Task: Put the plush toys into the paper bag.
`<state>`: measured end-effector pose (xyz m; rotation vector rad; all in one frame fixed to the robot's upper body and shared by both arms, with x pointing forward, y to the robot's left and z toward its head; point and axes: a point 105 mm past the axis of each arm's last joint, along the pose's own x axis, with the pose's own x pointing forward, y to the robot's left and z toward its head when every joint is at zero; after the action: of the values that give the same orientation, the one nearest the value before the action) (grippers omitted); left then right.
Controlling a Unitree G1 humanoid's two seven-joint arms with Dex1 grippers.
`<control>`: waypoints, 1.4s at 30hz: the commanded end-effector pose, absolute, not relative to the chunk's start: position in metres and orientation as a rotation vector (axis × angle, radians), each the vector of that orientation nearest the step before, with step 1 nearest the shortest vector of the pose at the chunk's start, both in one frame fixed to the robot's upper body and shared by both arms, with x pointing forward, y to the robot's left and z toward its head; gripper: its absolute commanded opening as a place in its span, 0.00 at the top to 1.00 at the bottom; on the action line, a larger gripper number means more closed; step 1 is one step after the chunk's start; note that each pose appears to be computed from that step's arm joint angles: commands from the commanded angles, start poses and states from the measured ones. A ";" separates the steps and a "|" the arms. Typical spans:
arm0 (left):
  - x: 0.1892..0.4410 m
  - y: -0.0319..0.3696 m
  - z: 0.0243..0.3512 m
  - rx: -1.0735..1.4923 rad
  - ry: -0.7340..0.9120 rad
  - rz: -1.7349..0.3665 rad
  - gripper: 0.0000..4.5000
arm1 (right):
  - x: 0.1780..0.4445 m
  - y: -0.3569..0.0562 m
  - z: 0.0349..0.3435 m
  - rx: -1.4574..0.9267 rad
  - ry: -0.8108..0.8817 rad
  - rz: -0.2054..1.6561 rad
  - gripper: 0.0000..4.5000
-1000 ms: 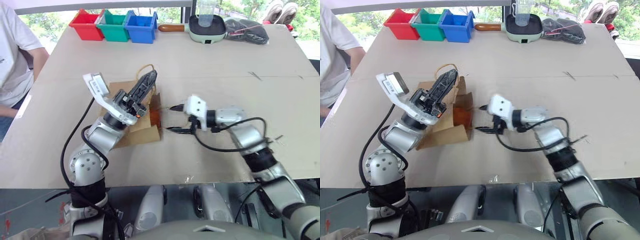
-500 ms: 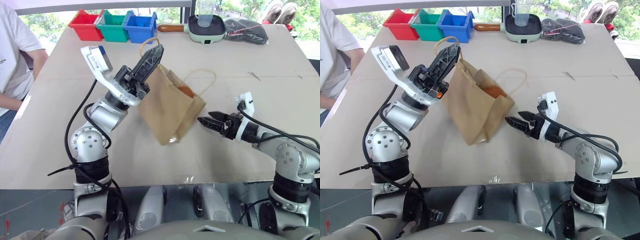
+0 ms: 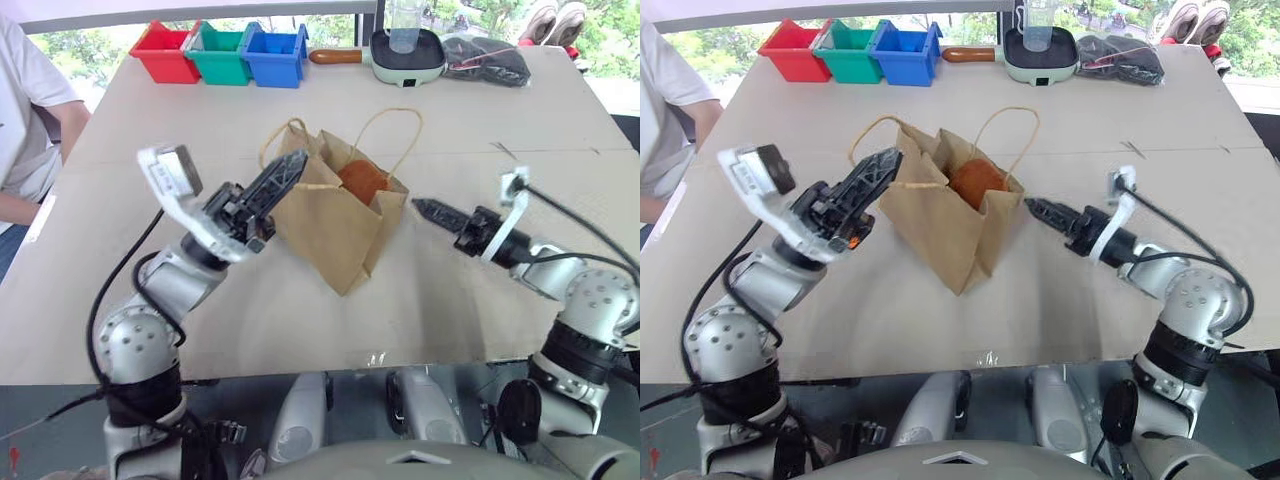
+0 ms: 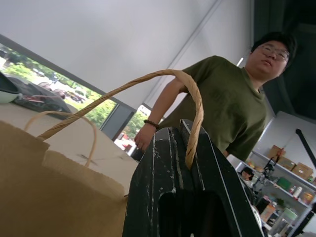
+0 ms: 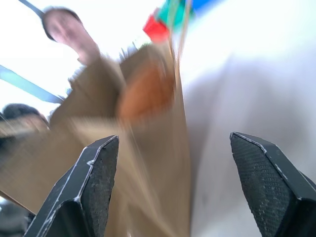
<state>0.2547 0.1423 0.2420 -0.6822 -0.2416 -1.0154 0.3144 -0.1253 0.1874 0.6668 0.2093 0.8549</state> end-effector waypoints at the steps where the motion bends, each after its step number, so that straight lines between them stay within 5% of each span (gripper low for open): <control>1: 0.240 0.146 0.255 -0.662 -0.295 -1.022 1.00 | 0.327 -0.117 0.203 0.630 0.183 0.863 0.24; 9: 0.238 0.144 0.255 -0.665 -0.309 -0.999 1.00 | 0.366 -0.073 0.212 0.533 0.231 0.926 0.24; 13: 0.237 0.147 0.254 -0.666 -0.321 -0.972 1.00 | 0.364 -0.048 0.238 0.515 0.170 1.083 0.24; 20: 0.235 0.149 0.254 -0.674 -0.347 -0.945 1.00 | 0.357 -0.020 0.265 0.468 0.072 1.238 0.98; 29: 0.256 0.177 0.274 -0.640 -0.427 -0.898 1.00 | 0.314 -0.028 0.323 0.603 -0.100 1.455 0.99; 33: 0.296 0.195 0.289 -0.481 -0.409 -0.857 1.00 | 0.283 -0.038 0.355 0.572 -0.242 1.457 0.99; 36: 0.326 0.193 0.262 -0.347 -0.268 -0.800 1.00 | 0.281 -0.040 0.333 0.539 -0.199 1.374 0.99; 42: 0.350 0.180 0.256 -0.269 -0.254 -0.815 1.00 | 0.293 -0.050 0.291 0.462 -0.128 1.186 0.99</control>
<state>0.3518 0.1820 0.2361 -0.3493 -0.1797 -0.7922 0.3053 -0.0471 0.2752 0.5145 -0.0300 1.1606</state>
